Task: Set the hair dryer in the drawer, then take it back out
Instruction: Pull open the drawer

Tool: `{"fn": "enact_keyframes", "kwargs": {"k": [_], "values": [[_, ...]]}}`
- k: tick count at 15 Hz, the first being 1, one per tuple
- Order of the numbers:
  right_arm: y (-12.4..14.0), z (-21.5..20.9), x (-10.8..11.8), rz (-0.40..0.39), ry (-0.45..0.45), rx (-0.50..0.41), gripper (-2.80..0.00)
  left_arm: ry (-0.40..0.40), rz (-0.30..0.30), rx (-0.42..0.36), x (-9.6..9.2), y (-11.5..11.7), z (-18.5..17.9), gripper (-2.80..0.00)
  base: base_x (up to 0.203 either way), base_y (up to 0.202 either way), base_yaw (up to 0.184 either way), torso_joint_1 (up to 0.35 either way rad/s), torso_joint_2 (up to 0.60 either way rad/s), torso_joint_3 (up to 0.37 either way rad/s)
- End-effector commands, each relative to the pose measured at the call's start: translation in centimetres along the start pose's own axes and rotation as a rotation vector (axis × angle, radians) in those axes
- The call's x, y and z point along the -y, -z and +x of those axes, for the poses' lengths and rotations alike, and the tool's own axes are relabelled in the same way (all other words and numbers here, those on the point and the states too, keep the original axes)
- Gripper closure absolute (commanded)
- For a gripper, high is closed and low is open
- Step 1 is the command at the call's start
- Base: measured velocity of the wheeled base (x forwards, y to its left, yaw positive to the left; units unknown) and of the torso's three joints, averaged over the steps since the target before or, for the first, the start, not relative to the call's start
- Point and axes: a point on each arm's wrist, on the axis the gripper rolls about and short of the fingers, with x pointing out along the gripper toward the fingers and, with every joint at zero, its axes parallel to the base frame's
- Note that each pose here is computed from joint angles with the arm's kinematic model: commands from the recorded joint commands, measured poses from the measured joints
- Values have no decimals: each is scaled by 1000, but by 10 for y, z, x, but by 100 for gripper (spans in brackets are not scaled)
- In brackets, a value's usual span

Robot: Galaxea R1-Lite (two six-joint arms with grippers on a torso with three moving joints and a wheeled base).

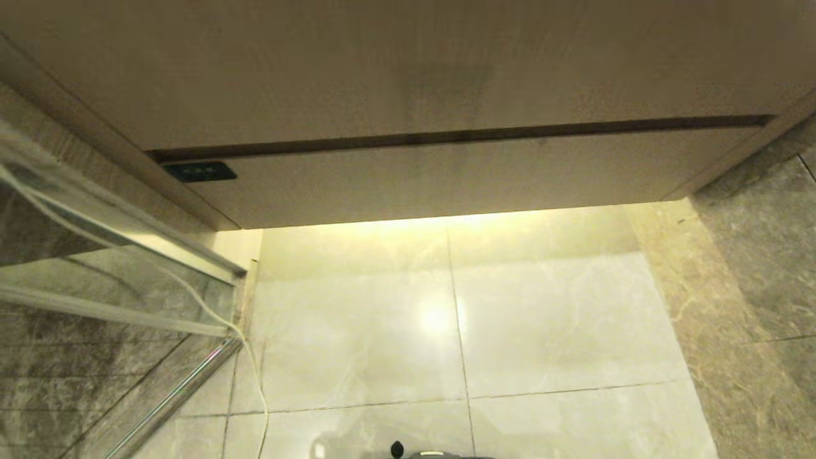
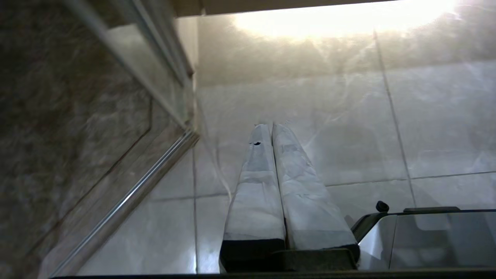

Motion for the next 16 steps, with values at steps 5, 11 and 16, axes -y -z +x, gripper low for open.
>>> {"fn": "enact_keyframes", "kwargs": {"k": [5, 11, 16], "values": [[12, -1, -1, 9, -1, -8, 0, 1, -1, -1, 0, 0, 0, 0, 0, -6, 112, -10, 19, 10], [12, -1, -1, 1, -2, -8, 0, 0, 0, 1, 0, 0, 0, 0, 0, 0, 0, 0, 0, 0], [12, -1, -1, -1, 1, -6, 0, 1, 0, 1, 0, 0, 0, 0, 0, 0, 0, 0, 0, 0]]}}
